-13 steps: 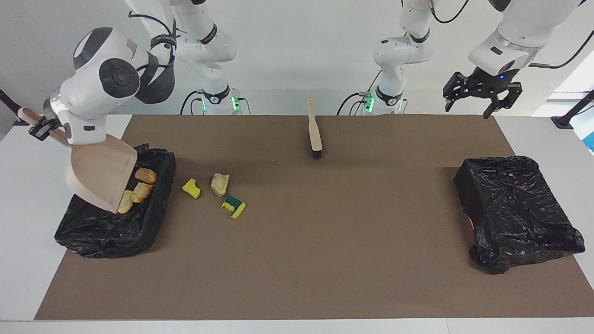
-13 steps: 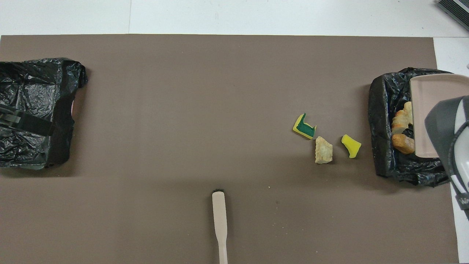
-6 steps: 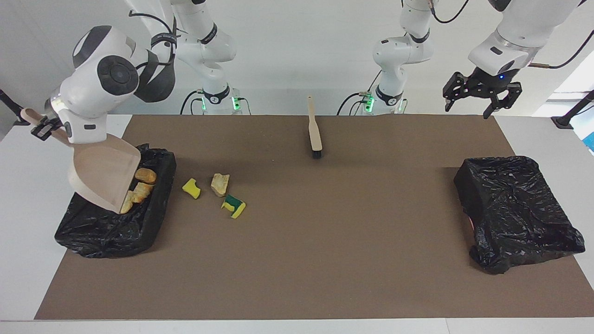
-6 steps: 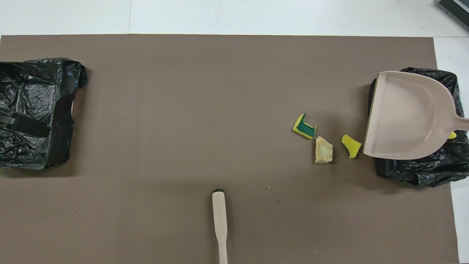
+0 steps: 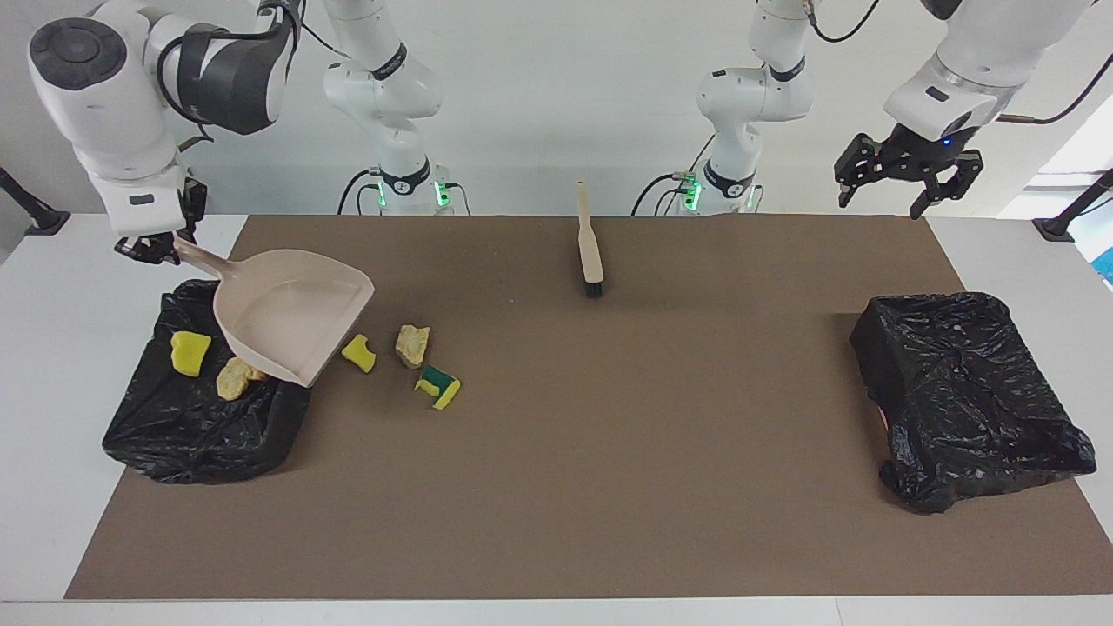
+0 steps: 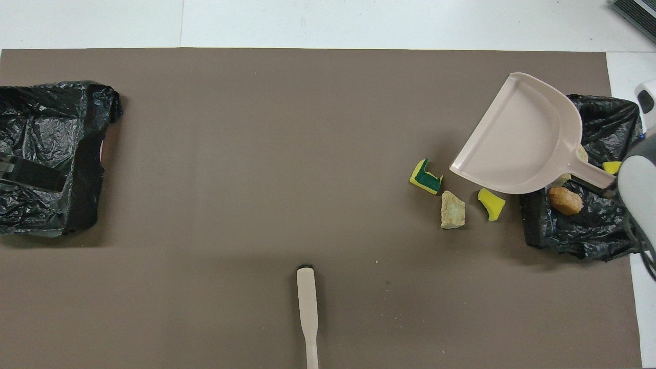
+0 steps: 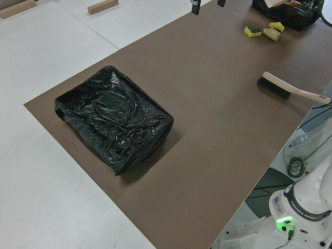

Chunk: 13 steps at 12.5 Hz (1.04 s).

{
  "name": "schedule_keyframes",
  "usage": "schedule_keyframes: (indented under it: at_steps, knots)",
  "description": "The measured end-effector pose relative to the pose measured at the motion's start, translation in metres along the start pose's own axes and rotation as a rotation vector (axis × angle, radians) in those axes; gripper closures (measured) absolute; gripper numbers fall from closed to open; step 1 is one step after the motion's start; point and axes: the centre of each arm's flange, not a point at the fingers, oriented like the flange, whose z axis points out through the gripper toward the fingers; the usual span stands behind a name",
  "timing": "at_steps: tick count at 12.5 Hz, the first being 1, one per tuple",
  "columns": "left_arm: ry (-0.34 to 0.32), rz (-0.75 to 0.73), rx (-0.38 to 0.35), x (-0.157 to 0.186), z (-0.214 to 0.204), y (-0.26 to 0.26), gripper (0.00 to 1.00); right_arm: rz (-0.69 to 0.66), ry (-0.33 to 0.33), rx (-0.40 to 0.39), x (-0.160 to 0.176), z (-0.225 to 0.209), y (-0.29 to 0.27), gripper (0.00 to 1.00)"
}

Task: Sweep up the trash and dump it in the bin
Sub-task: 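Carry the empty dustpan back and set it on the table center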

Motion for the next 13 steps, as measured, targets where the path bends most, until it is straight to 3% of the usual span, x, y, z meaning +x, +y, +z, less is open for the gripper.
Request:
schedule_keyframes:
  at_steps: [4, 9, 13]
  knots:
    - [0.000, -0.004, 0.000, 0.000, 0.000, -0.001, 0.00, 0.269, 0.057, 0.112, 0.054, 0.005, -0.048, 0.68]
    - [0.000, -0.011, 0.000, -0.001, 0.000, -0.004, 0.00, 0.578, 0.145, 0.372, 0.147, 0.011, -0.122, 0.68]
    - [0.000, -0.023, -0.001, -0.002, 0.000, -0.011, 0.00, 0.781, 0.177, 0.466, 0.231, 0.016, -0.203, 0.68]
